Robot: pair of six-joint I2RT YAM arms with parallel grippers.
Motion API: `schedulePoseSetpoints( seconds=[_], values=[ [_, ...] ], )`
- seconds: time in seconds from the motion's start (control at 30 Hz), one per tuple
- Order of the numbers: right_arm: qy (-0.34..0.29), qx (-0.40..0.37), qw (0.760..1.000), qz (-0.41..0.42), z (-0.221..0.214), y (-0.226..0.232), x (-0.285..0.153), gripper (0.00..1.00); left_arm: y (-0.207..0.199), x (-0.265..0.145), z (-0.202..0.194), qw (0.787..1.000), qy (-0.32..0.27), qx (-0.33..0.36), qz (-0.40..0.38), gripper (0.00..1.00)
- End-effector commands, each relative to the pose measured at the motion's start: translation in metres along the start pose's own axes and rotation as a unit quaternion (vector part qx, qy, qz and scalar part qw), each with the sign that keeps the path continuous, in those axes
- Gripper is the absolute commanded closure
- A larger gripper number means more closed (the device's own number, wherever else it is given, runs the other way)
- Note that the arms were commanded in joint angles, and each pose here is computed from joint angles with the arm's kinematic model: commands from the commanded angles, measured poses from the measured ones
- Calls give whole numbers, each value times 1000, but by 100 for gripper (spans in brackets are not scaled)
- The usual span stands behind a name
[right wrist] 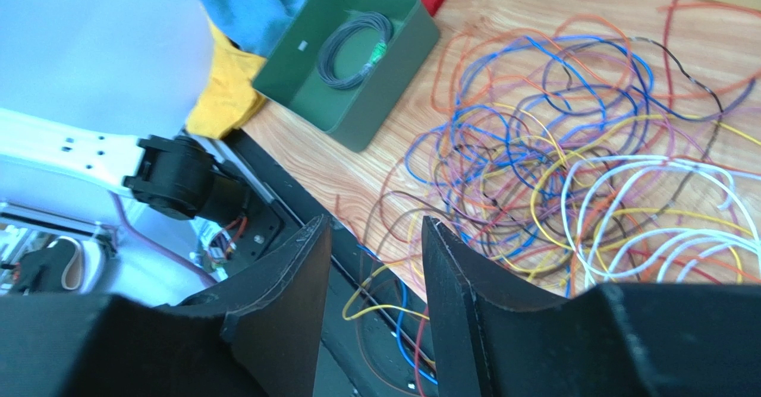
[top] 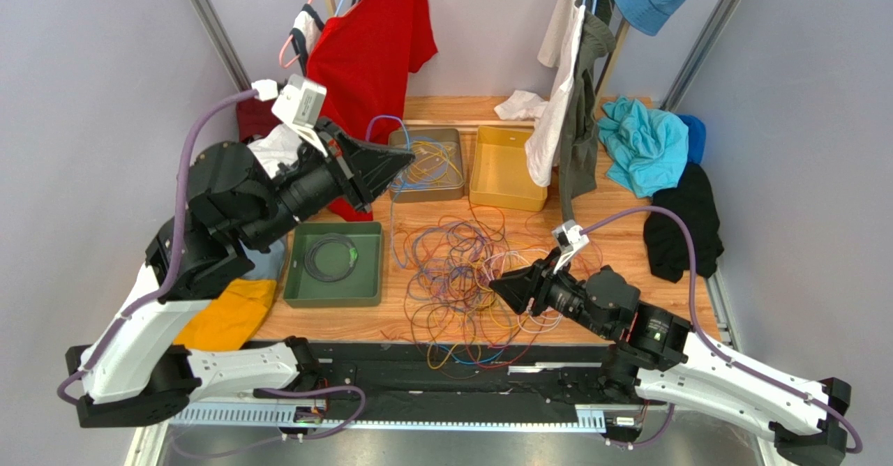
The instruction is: Untangle the cables
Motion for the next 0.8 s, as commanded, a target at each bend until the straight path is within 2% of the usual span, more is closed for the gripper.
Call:
schedulePoseSetpoints(
  seconds=[0.0,0.03,0.17,0.2,0.27,0.3,0.37,0.4,0.43,0.5,0.57,0.77],
  values=[
    [-10,-2,1000,16,1,3,2,54,-6,3,23,999,10,53,0,100],
    [-6,-2,1000,15,-1,3,2,54,-9,-7,38,998,-1,55,2,100],
    [-1,-2,1000,3,-5,-3,-1,55,12,-9,38,994,7,67,83,100],
    [1,-2,1000,-3,-6,-5,-3,55,22,-4,23,991,26,71,106,100],
    [-4,-2,1000,-14,-6,-9,-6,56,40,-12,13,984,25,68,162,100],
    [-5,-3,1000,-18,-5,-11,-9,56,52,-8,-9,977,52,76,190,100],
    [-6,-5,1000,-24,-5,-13,-11,56,71,-17,-23,965,55,73,247,100],
    [-8,-6,1000,-26,-4,-14,-14,56,84,-18,-45,954,86,79,276,100],
    [-8,-5,1000,-27,-4,-15,-16,57,94,-28,-48,948,83,71,297,100],
    [-9,-6,1000,-27,-5,-17,-19,57,110,-32,-74,940,104,51,320,100],
    [-11,-5,999,-32,-6,-20,-21,57,119,-45,-79,939,94,26,330,100],
    [-18,-2,999,-31,-8,-22,-23,57,141,-60,-105,922,109,13,370,100]
  ],
)
Point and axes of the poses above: each gripper's point midway between its finger pads, its own x axis out along the fingers, its own y axis along the line the jaws close on, z = x × y, the point moved 5 cm from there along -x, back along the fingers, and after that the axes turned 1 degree about x, right-handed, at the moved point
